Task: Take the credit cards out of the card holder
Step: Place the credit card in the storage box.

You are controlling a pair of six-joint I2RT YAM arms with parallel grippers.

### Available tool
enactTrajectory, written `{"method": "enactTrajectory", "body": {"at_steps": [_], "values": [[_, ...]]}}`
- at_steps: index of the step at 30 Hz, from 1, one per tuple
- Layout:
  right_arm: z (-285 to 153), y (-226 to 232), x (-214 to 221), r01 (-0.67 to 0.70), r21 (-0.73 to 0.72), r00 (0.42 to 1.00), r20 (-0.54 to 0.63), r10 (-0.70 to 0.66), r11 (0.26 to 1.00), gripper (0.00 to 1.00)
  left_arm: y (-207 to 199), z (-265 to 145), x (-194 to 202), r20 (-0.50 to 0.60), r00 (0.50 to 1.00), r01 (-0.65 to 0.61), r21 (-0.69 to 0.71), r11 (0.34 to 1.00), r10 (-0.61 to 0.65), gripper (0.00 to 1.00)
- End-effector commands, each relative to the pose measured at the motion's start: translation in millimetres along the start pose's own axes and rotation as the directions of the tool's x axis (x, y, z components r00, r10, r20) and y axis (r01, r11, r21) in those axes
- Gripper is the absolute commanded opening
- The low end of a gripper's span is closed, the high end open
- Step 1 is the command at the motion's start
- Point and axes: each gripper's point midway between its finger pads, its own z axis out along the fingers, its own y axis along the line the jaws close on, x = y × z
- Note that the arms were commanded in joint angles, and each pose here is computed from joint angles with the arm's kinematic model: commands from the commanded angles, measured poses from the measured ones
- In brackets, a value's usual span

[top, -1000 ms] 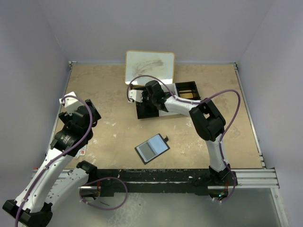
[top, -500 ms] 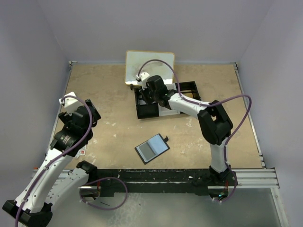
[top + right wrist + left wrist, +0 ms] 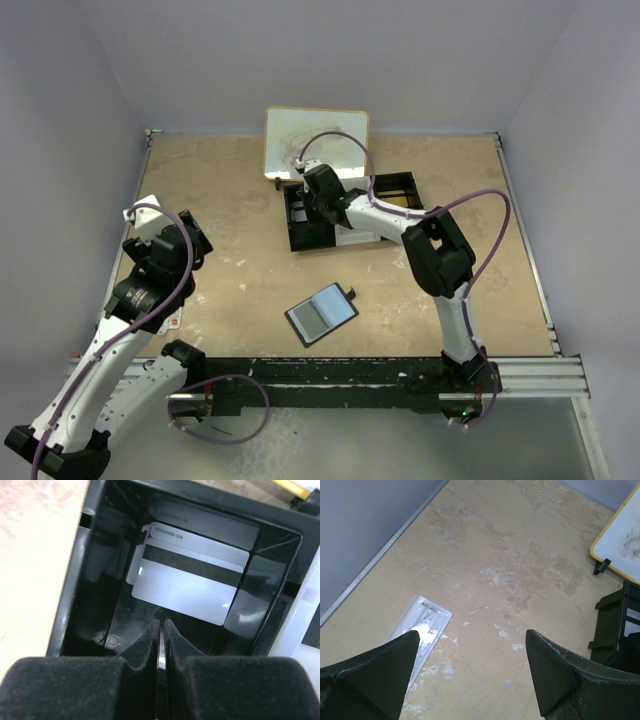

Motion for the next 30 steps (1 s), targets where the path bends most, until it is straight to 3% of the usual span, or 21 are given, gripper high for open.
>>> {"method": "enactTrajectory", "body": {"at_steps": [1,30], "values": [[0,-3,-8,-0.021,0.069,1.0,0.0,0.021,0.997,0.09,1,0,-5,0.019,1.0,0.016,-0.004,1.0,-0.016,0.84],[21,0,6,0.034,0.264,0.999,0.028,-0.043,0.964,0.14,2,-1,-7,0.025,0.999,0.021,-0.007,1.0,-0.02,0.84]]}}
